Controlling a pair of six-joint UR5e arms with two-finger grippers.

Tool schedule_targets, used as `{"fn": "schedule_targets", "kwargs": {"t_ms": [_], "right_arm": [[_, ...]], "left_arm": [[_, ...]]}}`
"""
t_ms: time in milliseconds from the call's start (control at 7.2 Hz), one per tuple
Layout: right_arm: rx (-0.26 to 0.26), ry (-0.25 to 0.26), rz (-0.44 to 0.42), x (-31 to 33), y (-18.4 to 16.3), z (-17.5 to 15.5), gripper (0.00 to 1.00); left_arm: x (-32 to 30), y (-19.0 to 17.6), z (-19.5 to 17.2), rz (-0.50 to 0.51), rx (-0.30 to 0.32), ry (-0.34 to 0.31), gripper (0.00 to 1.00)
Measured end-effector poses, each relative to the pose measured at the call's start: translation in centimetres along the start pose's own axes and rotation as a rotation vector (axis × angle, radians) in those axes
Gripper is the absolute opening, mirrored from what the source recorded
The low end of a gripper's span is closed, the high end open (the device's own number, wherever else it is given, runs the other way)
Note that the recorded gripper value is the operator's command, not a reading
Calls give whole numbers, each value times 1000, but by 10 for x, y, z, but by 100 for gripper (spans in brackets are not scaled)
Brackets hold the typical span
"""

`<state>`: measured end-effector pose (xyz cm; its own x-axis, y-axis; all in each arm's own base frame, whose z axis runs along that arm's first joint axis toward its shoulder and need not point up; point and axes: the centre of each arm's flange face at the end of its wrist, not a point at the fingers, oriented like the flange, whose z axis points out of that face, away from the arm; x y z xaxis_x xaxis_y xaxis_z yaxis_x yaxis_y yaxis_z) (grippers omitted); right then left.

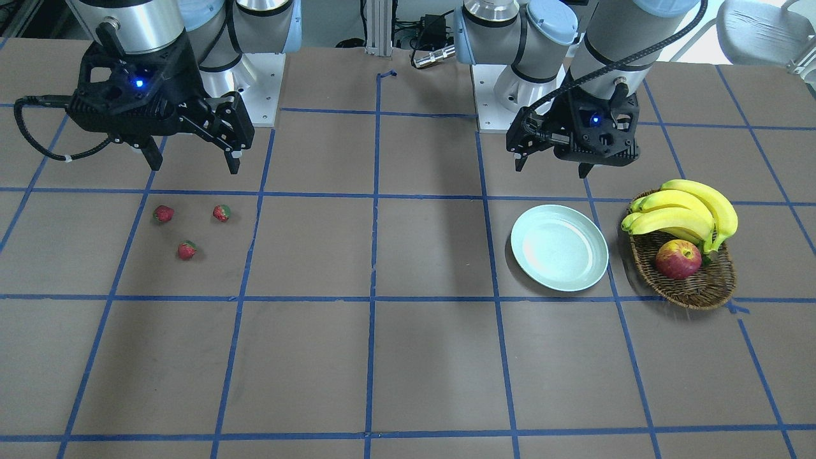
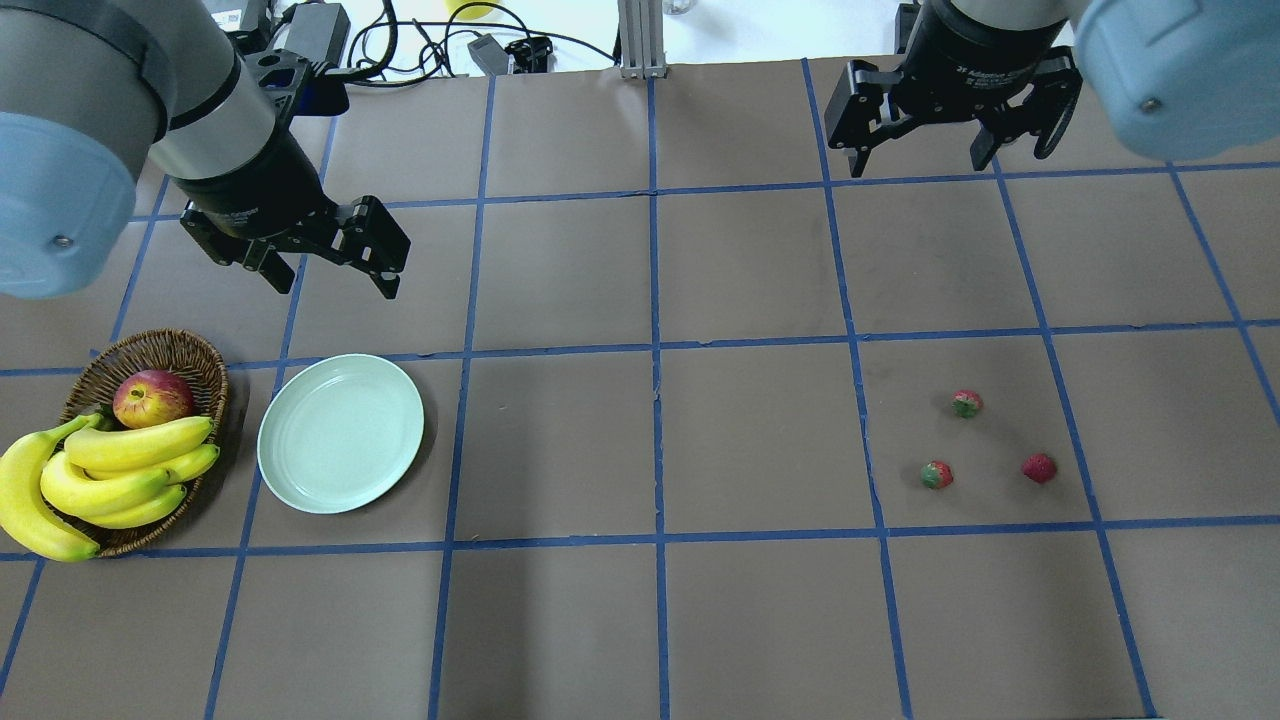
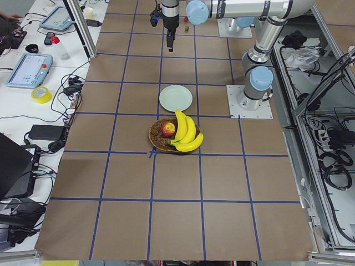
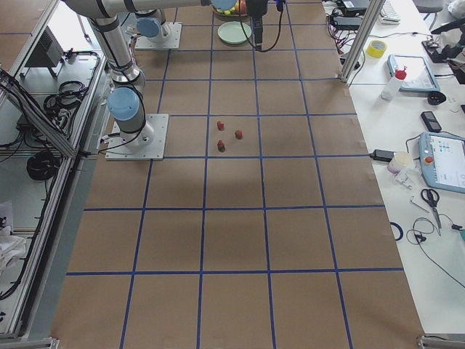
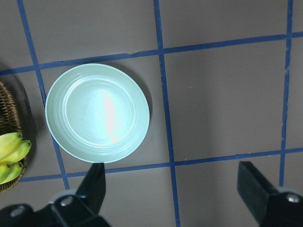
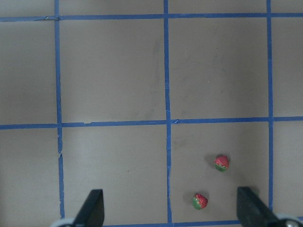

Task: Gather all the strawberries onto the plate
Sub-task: 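Move the right gripper down over the cluster of strawberries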

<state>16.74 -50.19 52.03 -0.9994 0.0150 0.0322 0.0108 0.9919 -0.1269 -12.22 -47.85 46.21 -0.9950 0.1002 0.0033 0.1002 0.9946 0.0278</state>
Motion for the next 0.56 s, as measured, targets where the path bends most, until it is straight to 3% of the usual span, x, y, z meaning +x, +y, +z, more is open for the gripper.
{"fn": "schedule_targets", "kwargs": {"t_ms": [556], "right_arm": [[-8,-3,0,0,2,4,100]], "left_arm": [[0,0,1,1,-3,-1,100]]}}
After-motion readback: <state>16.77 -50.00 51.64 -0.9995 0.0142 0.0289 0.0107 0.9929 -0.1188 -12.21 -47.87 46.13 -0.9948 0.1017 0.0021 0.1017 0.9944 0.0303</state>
